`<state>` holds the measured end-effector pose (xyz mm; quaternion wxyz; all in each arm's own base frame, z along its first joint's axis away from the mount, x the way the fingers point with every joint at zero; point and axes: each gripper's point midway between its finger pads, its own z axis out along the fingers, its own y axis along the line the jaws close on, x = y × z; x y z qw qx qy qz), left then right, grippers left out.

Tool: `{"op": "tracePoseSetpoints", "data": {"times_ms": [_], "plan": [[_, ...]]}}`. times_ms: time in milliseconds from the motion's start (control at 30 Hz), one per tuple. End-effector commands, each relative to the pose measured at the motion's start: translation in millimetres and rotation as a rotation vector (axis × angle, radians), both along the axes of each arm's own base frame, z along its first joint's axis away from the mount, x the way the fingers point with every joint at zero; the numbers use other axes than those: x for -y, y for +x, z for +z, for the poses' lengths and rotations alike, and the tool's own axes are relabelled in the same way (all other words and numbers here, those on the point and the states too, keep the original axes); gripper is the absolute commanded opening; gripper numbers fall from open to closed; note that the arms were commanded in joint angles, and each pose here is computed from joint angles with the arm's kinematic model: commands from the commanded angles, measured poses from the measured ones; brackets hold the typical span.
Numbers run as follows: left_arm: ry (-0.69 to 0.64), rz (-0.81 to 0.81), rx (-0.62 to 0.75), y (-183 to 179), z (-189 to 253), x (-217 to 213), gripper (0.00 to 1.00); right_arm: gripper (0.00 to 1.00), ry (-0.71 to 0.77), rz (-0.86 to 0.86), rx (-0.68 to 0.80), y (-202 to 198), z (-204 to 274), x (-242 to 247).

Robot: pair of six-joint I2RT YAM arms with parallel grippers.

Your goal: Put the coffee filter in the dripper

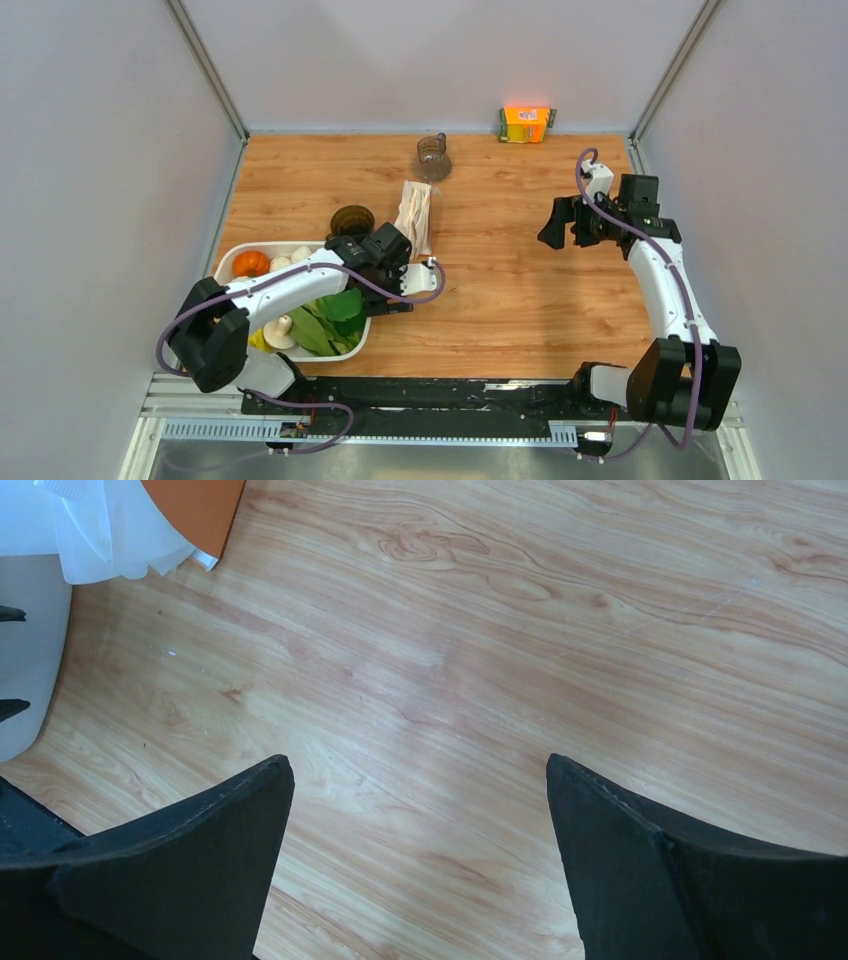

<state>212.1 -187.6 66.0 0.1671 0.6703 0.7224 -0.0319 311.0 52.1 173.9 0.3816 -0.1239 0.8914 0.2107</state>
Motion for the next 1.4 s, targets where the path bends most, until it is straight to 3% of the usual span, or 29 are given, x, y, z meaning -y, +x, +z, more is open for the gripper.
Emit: {"op": "tracePoseSetpoints", "data": {"times_ms": [0, 300, 533, 700, 900, 1033, 1233, 1367], "plan": [[-0.102, -0.049, 0.022, -2.2, 38.1, 10.3, 0.85, 1.00, 0.015, 0.063, 0.045, 26.8, 21.5, -8.5], [-0.478, -0.064, 0.046, -13.3, 156.4, 54.7, 0.84, 1.00, -0.096, 0.247, 0.180, 134.2, 64.5, -68.7], [-0.723, 0.158, 0.031, 11.4, 214.2, 33.3, 0.84, 1.00, -0.145, 0.363, 0.217, 219.2, 45.3, -140.8], [-0.805, 0.337, 0.021, 35.6, 222.8, 15.5, 0.83, 0.99, -0.149, 0.370, 0.275, 251.1, 22.1, -187.4], [-0.862, 0.523, -0.008, 71.3, 208.4, -11.5, 0.82, 0.88, -0.004, 0.247, 0.329, 290.2, 23.1, -216.0], [-0.880, 0.563, -0.040, 80.6, 200.1, -19.8, 0.81, 0.85, 0.000, 0.226, 0.393, 305.2, 21.0, -217.6], [-0.892, 0.585, -0.060, 84.3, 189.7, -20.0, 0.81, 0.71, 0.014, 0.143, 0.439, 323.9, 13.0, -215.2], [-0.884, 0.605, -0.064, 88.1, 185.8, -21.2, 0.81, 0.69, 0.040, 0.122, 0.435, 333.0, 2.7, -218.6]]}}
